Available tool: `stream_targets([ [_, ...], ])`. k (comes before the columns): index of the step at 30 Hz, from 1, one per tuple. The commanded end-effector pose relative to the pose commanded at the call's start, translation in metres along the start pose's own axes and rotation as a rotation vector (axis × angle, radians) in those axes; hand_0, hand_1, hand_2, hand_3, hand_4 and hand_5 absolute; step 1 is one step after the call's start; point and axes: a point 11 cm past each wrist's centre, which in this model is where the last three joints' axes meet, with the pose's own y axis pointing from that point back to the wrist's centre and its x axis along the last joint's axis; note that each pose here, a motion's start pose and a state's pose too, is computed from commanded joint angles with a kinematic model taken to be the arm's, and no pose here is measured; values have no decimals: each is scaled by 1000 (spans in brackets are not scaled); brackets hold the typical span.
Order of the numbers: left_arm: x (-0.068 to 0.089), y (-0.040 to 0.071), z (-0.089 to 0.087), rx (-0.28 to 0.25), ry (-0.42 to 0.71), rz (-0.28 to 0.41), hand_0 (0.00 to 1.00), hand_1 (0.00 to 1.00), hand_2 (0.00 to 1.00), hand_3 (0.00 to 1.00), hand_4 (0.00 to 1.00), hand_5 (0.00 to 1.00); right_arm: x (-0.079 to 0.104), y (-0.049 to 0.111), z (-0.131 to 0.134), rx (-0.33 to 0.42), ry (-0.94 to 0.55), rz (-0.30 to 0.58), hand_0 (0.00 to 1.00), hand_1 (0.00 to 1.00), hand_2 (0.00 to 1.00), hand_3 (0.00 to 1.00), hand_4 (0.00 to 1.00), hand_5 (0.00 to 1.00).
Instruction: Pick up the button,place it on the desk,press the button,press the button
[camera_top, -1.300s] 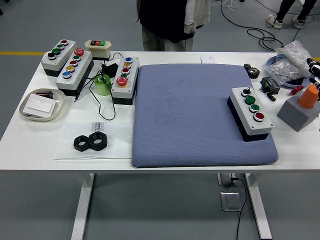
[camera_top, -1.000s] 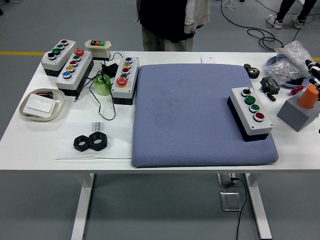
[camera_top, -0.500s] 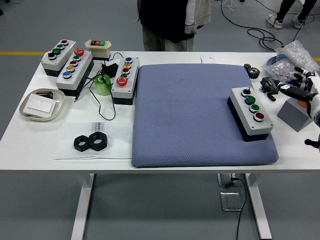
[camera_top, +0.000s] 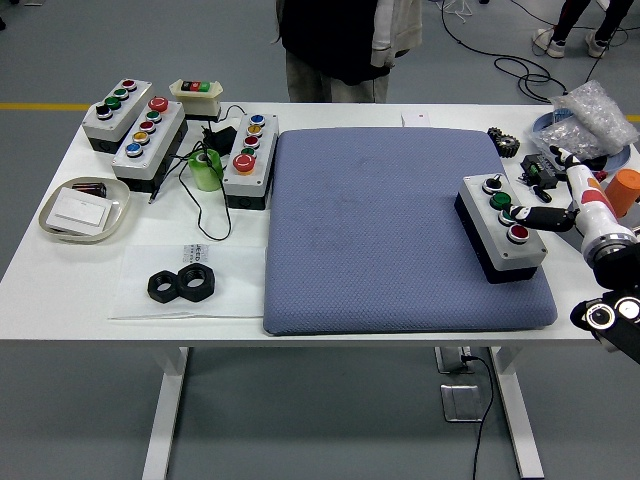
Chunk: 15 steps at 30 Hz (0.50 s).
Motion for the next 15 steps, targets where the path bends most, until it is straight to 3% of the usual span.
stream_targets([
  [5, 0, 0, 1, 0, -1, 1, 738, 773, 846, 763, 525, 998, -21, 3, 0, -24, -32, -38, 998, 913, 998, 998, 915, 200],
  [15, 1, 0, 0, 0, -6, 3, 738, 773, 846, 763, 527, 998, -38, -2, 5, -62, -10, -45, 998, 914, 998, 998, 914, 202],
])
